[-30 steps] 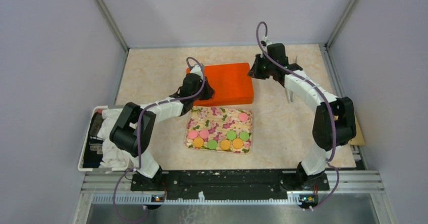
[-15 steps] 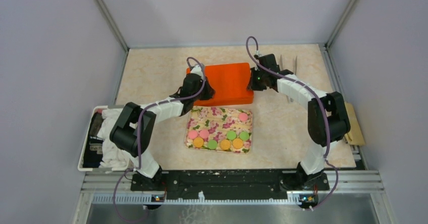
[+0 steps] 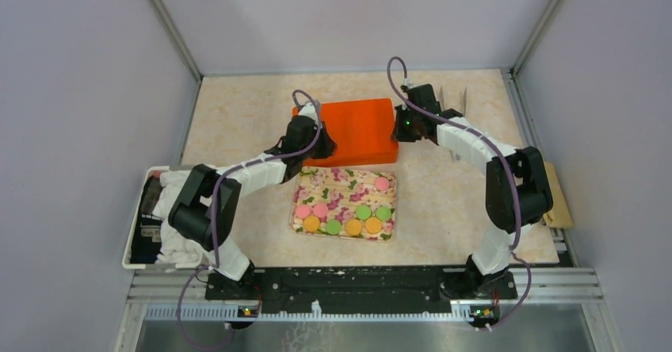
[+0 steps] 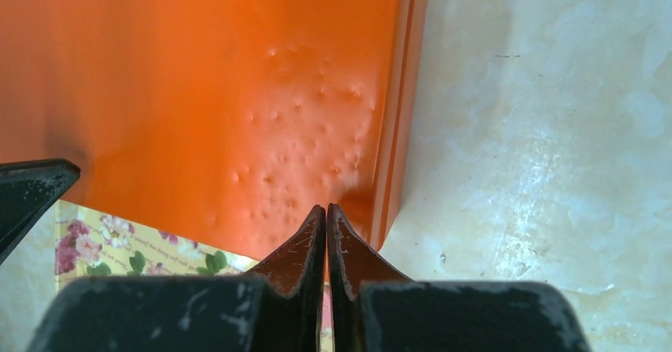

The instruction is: Pack the cookies

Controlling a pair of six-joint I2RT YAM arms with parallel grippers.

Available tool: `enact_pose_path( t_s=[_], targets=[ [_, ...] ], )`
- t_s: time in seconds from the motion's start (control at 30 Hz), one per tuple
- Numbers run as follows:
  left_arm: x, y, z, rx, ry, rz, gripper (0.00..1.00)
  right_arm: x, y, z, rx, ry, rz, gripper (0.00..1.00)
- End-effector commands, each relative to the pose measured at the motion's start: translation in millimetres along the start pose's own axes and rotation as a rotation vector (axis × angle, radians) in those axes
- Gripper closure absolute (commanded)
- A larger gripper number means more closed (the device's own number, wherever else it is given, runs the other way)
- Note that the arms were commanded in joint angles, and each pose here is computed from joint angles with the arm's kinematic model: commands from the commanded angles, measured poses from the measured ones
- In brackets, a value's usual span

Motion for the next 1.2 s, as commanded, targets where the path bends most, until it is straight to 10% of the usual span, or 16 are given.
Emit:
enact_pose_path(
  t_s=[0.0,0.23,0.47,0.57,1.17],
  targets=[
    [-19,27,-21,0.024,-0.02,-0.061,1.0,-36,35,5,0.02,0.038,-0.148,0.96],
    [-48,61,-44,0.023,-0.042,-0.131,0.9,-52,57,3,0.05,0.05,-0.225,0.64],
    [-75,107,-52,-0.032,-0.056,-0.225,0.33,-58,82,-11,0.158,0.064,-0.259,0.02],
    [-82,122,-43,-0.113,-0.06,-0.256,0.02,-58,94,-20,0.225,0.064,-0.271,0.01],
    [-83,183,0,-0.284,-0.03,-0.411,0.01,-26,144,-44,0.4,-0.005,-0.352,0.01]
  ],
)
Point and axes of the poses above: each gripper's point midway between its finger pads, its own y axis back along the fingers, its own z axis along the line the jaws close on, x = y × z, the point moved 3 cm from there along y, back along the fingers, and after that the axes turned 15 degrees about y, right-handed, at the moved point
